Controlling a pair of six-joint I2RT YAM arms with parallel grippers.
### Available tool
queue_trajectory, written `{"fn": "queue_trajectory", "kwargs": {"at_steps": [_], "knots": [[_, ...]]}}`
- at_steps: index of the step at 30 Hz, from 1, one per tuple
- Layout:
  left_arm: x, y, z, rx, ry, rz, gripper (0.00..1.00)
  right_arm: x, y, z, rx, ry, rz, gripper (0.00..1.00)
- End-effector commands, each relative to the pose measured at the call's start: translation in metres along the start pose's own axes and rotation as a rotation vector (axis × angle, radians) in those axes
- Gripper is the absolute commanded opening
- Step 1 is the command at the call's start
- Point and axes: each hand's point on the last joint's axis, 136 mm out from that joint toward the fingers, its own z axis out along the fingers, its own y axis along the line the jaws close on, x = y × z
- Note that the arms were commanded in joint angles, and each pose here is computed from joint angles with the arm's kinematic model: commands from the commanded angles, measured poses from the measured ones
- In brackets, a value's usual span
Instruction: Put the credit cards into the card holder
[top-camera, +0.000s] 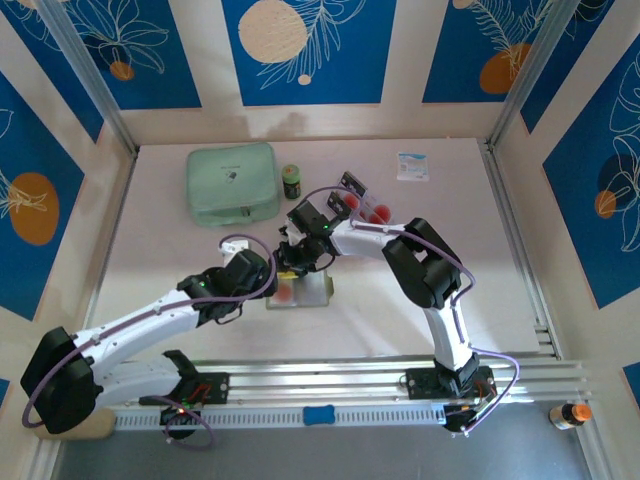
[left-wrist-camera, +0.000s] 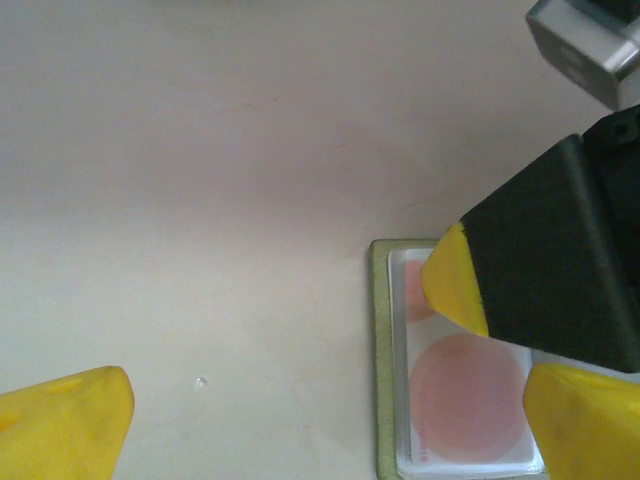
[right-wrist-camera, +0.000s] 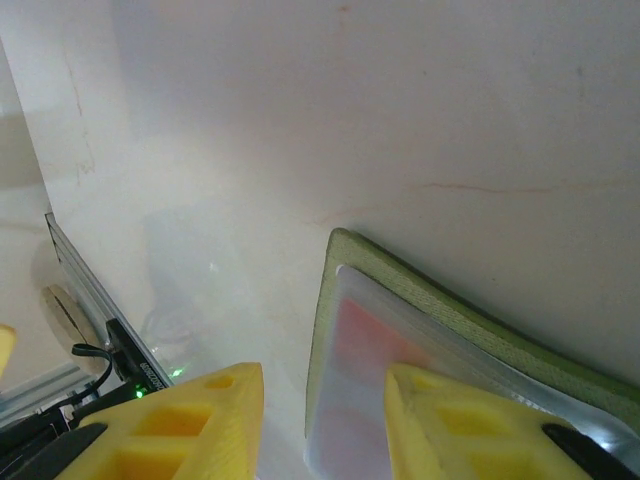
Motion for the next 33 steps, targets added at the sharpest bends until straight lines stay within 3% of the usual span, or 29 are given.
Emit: {"fn": "queue_trajectory", "kwargs": {"at_steps": [1, 19, 27, 33], "knots": [[0.003, 0.002, 0.002, 0.003, 0.012, 0.016, 1.00, 0.000, 0.009, -0.004, -0.017, 0.012, 0.007, 0.36], [0.002, -0.024, 0.021, 0.035, 0.064, 0.037, 1.00, -0.035, 0.029, -0.079, -0.086, -0.108, -0.071, 0.36], [0.002, -0.036, 0.033, 0.046, 0.089, 0.038, 1.00, -0.062, -0.018, -0.150, 0.148, -0.242, -0.135, 0.36], [0.005, -0.043, 0.043, 0.046, 0.108, 0.033, 1.00, -0.074, -0.064, -0.191, 0.378, -0.276, -0.169, 0.35]]}}
